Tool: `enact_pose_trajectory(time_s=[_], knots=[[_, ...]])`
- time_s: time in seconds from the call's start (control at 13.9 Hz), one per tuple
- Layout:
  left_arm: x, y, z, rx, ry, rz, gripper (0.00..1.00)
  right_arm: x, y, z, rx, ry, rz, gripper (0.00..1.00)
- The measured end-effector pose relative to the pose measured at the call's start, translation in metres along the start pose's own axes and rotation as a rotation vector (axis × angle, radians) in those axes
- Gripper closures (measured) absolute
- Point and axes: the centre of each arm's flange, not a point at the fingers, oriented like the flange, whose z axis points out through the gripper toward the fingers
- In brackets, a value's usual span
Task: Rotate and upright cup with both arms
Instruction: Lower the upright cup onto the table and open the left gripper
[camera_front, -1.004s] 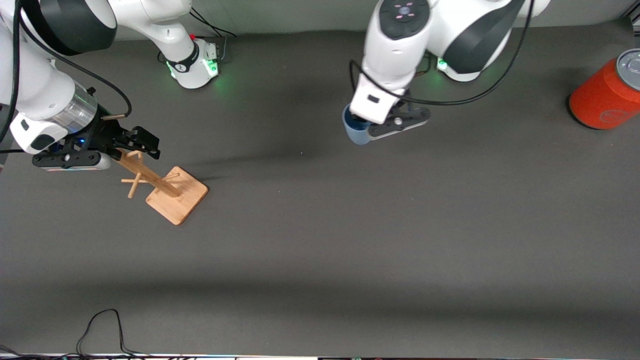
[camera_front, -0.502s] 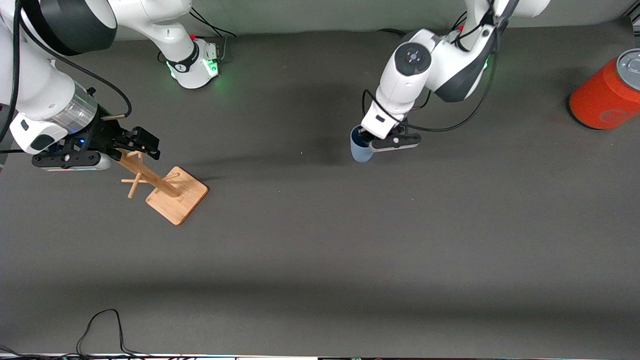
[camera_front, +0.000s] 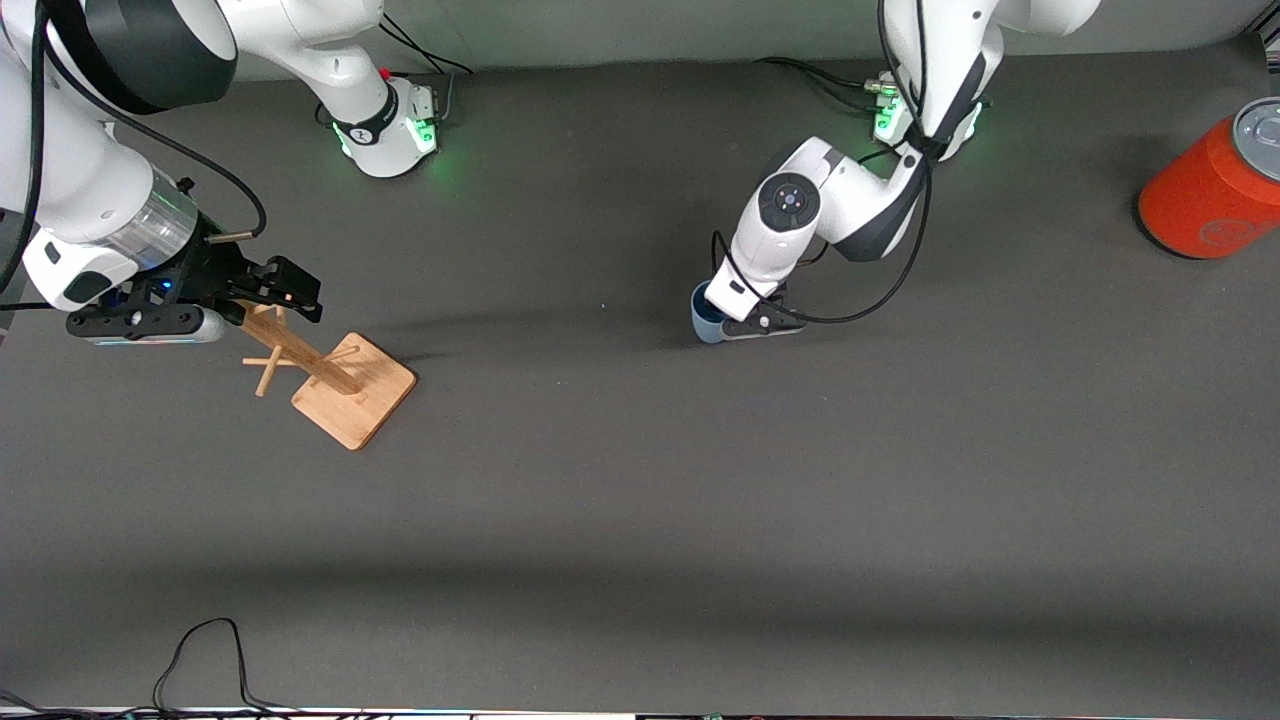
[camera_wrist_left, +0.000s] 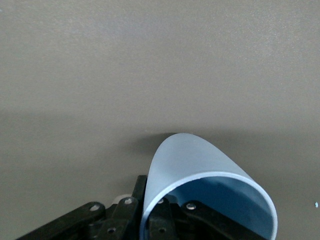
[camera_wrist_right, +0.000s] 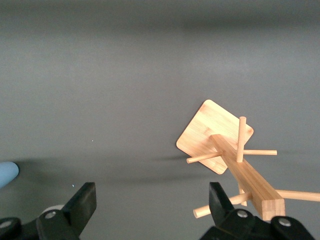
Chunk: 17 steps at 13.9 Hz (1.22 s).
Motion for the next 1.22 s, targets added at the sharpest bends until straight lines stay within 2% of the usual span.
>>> enact_pose_trajectory(time_s=[0.29,0.43,0.5,0.79,1.08,1.22], knots=[[0.004,0.002,0.006,0.003,-0.008,-0.002,0.94,0.0,0.0,0.0,0.0,0.001,0.0,0.0],[0.004,0.002,0.007,0.004,-0.009,0.0,0.91,0.0,0.0,0.0,0.001,0.002,-0.001,0.0],[0.004,0.002,0.008,0.005,-0.011,0.002,0.85,0.0,0.0,0.0,0.001,0.003,-0.001,0.0],[0.005,0.004,0.007,0.015,-0.023,0.004,0.42,0.001,-0.001,-0.001,0.001,0.006,0.005,0.0],[0.018,0.021,-0.037,0.084,-0.102,0.007,0.02,0.0,-0.002,-0.001,0.002,0.008,0.01,0.0],[0.025,0.026,-0.075,0.111,-0.135,0.001,0.0,0.0,-0.002,-0.001,0.002,0.008,0.01,0.0]])
